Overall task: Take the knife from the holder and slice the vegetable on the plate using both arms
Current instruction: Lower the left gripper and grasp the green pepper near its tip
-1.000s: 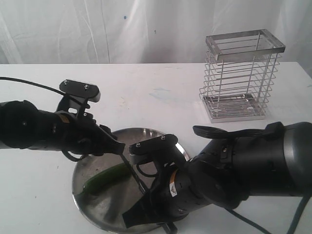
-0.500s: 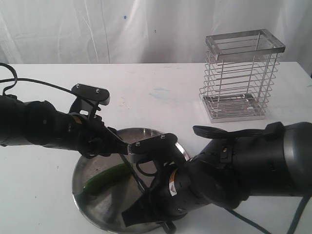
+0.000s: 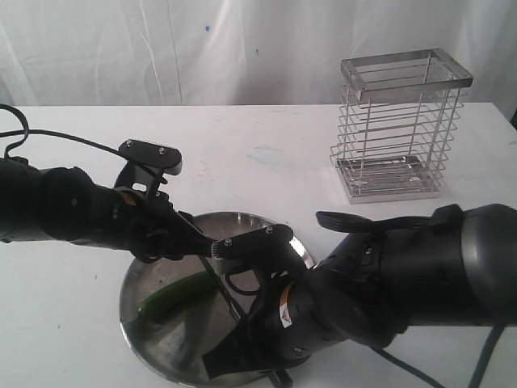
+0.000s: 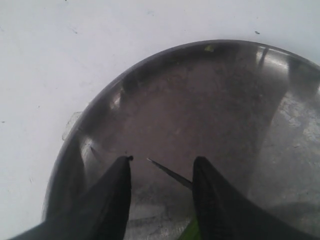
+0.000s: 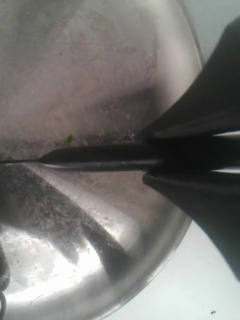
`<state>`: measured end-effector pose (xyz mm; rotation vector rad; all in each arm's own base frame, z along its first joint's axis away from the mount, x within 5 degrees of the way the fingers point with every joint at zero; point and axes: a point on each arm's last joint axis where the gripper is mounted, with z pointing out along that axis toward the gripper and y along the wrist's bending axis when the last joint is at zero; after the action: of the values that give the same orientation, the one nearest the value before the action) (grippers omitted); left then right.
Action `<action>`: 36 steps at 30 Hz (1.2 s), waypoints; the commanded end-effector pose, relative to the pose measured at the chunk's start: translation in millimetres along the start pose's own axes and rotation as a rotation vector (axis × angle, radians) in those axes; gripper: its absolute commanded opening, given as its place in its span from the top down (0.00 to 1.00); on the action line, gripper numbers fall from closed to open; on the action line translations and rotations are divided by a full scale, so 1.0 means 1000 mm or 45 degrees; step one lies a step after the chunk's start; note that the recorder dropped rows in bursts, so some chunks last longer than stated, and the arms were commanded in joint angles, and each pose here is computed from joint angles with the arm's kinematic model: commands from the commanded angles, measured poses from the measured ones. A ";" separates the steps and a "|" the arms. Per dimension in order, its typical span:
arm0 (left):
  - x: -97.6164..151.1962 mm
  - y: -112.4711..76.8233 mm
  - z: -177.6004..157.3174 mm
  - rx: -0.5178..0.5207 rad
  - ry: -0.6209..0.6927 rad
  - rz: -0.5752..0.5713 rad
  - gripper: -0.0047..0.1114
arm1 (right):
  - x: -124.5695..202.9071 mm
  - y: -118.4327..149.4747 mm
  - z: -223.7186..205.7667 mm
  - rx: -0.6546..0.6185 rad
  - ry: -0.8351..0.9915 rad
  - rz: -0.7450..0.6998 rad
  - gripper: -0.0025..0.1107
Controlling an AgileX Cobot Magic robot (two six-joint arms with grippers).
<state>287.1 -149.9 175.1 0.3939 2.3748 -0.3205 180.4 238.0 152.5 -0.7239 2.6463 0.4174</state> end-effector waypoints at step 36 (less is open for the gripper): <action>-0.014 -0.009 0.004 0.065 0.084 -0.049 0.57 | -0.001 0.001 0.000 -0.003 -0.006 0.004 0.98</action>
<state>297.9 -158.8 175.6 0.3550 2.4272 -0.3701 180.5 238.2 152.1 -0.7237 2.6461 0.4175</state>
